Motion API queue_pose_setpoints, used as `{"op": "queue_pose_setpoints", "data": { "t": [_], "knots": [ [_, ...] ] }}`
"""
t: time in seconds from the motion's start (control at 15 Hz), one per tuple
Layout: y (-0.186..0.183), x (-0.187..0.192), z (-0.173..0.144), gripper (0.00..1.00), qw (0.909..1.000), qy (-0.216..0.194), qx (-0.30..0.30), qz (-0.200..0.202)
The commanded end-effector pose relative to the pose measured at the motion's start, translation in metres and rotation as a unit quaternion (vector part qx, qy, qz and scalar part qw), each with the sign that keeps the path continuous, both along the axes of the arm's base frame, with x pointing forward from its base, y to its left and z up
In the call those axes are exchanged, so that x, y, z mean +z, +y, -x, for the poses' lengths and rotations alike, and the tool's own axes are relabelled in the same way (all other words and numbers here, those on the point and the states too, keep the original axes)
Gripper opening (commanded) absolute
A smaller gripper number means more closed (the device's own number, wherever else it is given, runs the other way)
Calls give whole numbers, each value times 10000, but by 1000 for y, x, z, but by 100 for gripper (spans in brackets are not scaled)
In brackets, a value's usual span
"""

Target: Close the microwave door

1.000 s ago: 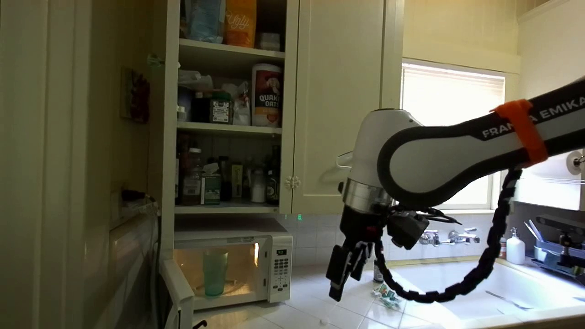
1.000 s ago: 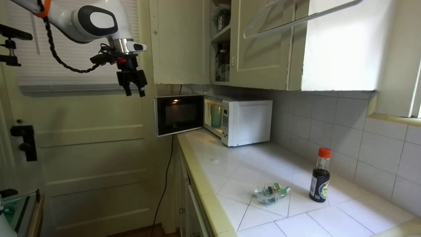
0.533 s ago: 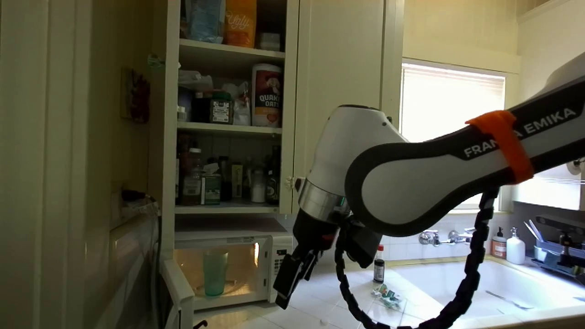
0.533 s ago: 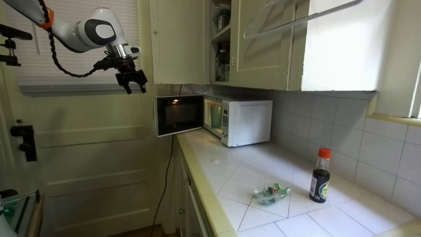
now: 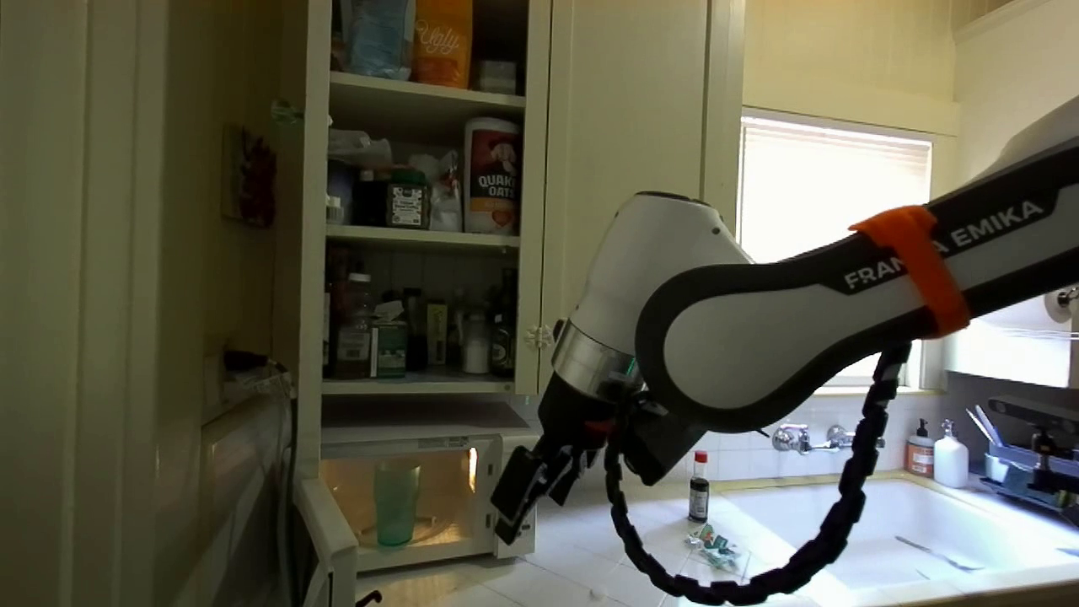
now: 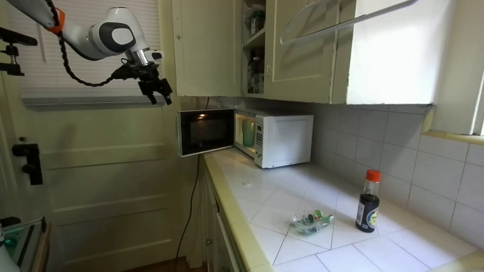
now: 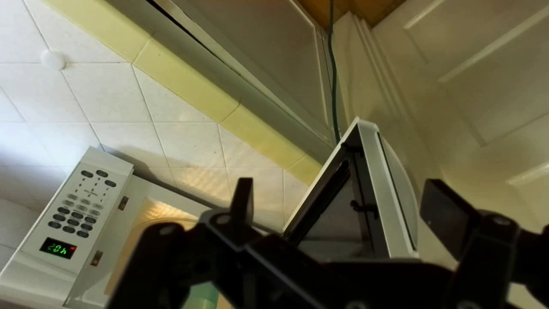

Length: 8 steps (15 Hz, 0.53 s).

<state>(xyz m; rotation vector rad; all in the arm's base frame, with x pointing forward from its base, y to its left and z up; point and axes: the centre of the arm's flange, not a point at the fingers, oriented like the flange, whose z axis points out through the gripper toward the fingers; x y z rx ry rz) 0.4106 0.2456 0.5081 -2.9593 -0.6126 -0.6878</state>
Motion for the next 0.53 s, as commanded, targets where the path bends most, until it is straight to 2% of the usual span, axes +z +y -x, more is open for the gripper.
{"op": "queue_pose_setpoints", "data": {
  "t": [0.0,0.27,0.47],
  "knots": [
    [11,-13,-27,100,9949,-313,-565,-779],
    [19,-26,-63,100,9790,-265,-801,-1854],
    [30,-32,-95,100,9633,-204,-656,-2594]
  ]
}}
